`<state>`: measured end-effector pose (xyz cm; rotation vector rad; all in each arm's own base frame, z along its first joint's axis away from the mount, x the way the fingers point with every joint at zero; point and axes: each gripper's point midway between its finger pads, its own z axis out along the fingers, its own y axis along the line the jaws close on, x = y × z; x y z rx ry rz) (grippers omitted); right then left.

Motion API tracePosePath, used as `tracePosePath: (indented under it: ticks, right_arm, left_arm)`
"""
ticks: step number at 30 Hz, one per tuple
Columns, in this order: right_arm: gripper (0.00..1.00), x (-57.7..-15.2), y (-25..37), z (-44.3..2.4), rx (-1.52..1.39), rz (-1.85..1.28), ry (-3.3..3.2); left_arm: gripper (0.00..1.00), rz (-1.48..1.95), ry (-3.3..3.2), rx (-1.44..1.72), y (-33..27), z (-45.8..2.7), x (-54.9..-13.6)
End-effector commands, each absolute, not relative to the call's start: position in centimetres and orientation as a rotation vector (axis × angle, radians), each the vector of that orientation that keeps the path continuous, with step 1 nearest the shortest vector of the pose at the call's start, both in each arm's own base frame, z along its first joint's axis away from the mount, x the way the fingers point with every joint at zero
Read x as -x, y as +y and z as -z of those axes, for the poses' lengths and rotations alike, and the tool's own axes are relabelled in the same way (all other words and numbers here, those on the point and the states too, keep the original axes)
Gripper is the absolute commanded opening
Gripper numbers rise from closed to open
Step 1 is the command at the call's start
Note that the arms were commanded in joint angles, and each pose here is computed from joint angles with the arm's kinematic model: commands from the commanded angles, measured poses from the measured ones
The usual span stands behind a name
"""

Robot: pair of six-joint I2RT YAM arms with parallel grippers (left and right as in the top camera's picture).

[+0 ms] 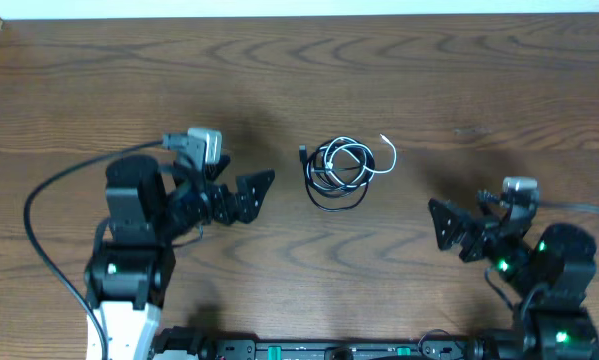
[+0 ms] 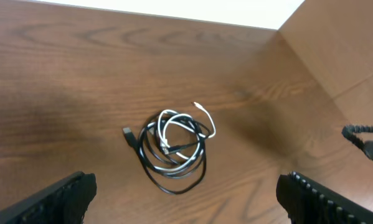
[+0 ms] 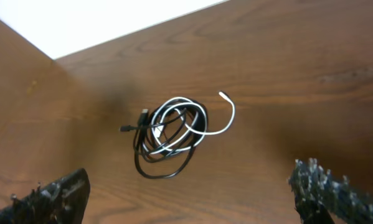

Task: Untangle cables
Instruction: 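Move the left gripper toward the black USB plug end of the bundle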

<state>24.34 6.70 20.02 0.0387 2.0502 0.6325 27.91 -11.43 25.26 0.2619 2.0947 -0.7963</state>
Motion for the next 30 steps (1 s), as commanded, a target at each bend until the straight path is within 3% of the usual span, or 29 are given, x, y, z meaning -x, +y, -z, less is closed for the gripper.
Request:
tracePosePath:
  ticks: [1,7,15,22,30]
  right_arm:
    - [0.99,-25.8,6.3,-22.7,0.004,-0.575,2.065]
    - [0.99,-27.6,6.2,-24.5,0.012,-0.569,2.174]
    - [0.99,-29.6,6.2,-24.6,0.041,-0.562,2.266]
    - [0.99,-30.7,6.3,-24.7,0.017,-0.588,2.251]
    - [0.99,-30.8,5.6,-24.2,-0.044,-0.556,2.274]
  left_arm:
    - [0.98,0.801,2.090,-0.264,-11.5,-27.0,-29.4]
    - [0.98,0.786,2.060,-0.270,-11.5,-27.3,-31.0]
    - [0.98,0.875,2.245,-0.217,-11.8,-24.1,-28.1]
    - [0.98,0.933,2.215,-0.250,-12.5,-24.7,-28.1]
    - [0.98,0.979,2.260,-0.073,-12.3,-22.9,-31.6]
